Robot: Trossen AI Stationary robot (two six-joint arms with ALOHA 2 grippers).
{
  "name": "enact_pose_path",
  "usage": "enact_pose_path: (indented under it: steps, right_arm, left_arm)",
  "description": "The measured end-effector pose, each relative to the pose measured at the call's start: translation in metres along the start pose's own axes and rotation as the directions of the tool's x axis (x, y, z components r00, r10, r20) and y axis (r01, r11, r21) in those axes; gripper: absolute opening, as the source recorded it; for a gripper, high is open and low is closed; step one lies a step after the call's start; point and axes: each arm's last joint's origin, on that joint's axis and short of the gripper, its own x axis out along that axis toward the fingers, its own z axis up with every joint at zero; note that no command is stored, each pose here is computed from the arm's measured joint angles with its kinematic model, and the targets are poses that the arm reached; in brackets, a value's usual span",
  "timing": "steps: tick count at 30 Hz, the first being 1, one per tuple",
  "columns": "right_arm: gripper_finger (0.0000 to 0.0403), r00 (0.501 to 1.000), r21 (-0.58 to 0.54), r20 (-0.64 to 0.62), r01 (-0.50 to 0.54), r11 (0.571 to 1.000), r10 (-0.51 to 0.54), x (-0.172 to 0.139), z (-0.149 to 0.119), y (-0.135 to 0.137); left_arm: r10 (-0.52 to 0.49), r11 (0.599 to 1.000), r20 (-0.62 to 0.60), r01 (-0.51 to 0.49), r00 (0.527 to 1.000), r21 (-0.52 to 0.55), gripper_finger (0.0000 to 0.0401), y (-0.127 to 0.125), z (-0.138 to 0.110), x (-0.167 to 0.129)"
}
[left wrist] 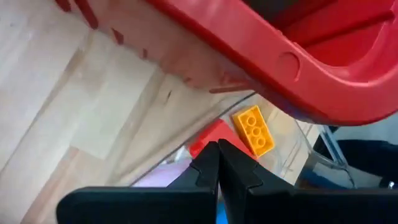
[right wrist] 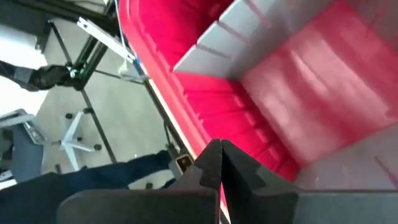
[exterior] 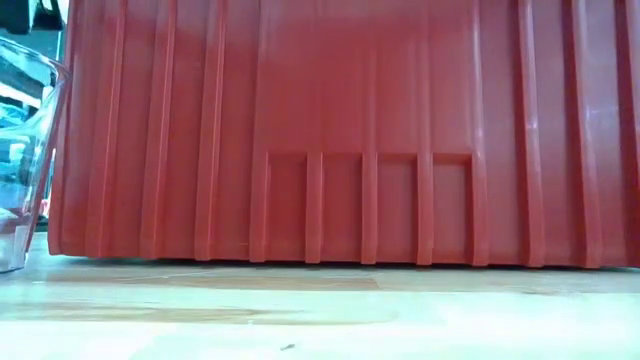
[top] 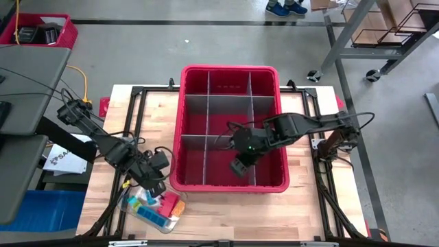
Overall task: Sort blocks
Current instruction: Put the game card into the bin
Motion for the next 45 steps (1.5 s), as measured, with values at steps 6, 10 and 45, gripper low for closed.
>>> enact_pose_path:
  steps: [6,10,45]
  right_arm:
    - [0.0,0.996,-0.074,0.074,-0.052,0.996,0.058,-0.011,0.01,0.006]
    - [0.0,0.981,-0.158,0.136,-0.116,0.981,0.138,-0.02,0.017,0.014]
    - [0.0156,0.956,-0.289,0.271,-0.032,0.957,0.114,-0.019,0.004,0.03]
  left_arm:
    - [-0.085,0.996,-0.076,0.086,0.994,0.014,0.0005,-0.006,0.001,-0.004]
    - [-0.175,0.979,-0.161,0.189,0.971,0.077,0.0033,-0.015,0.003,-0.022]
    - [0.425,0.423,-0.066,-0.134,0.903,0.896,0.0225,-0.01,-0.114,0.095]
